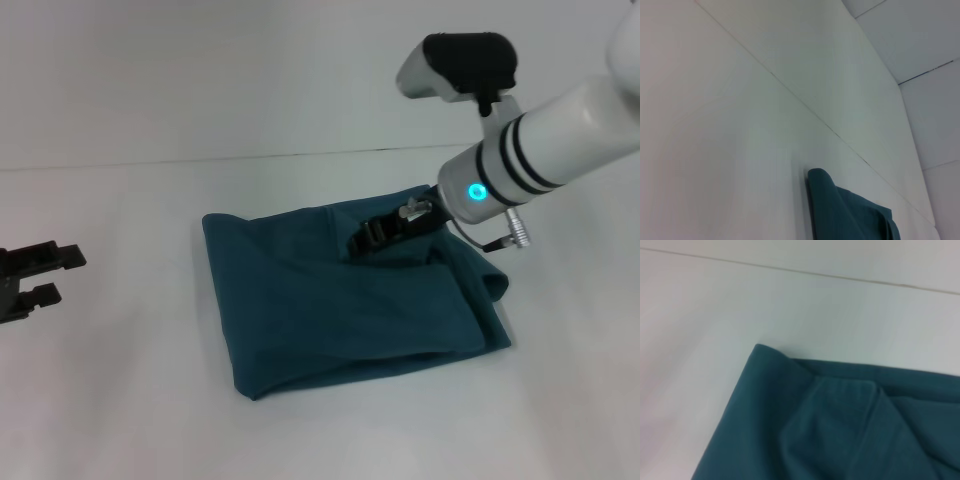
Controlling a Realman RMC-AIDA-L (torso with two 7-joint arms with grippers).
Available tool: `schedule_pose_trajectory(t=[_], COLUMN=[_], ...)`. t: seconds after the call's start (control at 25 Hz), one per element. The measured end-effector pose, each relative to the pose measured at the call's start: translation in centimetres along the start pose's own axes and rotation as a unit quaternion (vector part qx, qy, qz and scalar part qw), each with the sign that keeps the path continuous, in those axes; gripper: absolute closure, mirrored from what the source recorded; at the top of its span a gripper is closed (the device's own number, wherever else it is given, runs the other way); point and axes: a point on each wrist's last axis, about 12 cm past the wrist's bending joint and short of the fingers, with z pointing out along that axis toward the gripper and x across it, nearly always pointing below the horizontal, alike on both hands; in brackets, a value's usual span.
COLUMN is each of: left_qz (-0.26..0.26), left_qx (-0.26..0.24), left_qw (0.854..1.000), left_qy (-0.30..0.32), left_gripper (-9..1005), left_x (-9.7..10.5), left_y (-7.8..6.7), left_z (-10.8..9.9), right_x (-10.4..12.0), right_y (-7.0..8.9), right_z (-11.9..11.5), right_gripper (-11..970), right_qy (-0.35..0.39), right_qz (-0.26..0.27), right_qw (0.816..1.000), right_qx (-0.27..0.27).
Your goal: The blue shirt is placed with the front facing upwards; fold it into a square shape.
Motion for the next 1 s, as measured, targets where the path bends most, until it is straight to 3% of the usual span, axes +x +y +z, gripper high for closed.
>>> schedule_pose_trajectory(t=[0.4,1.0], left_qz=[-0.001,-0.003], left_qx=[-0.003,-0.006], left_qw=[1.0,1.0], left_qy=[-0.005,-0.013], left_gripper=[241,241], left_x=[-0.1,-0.1], left_y=[0.1,0.3], left_z=[0.0,-0.2], right_x=[-0.5,-0.7], right_y=[1.8,2.6], right_z=[1.8,2.6], right_gripper=[641,641], right_qy=[0.014,0.018], right_qz=[-0.039,-0.06], right_qw=[0.999,0.996], right_qx=[0.022,0.063])
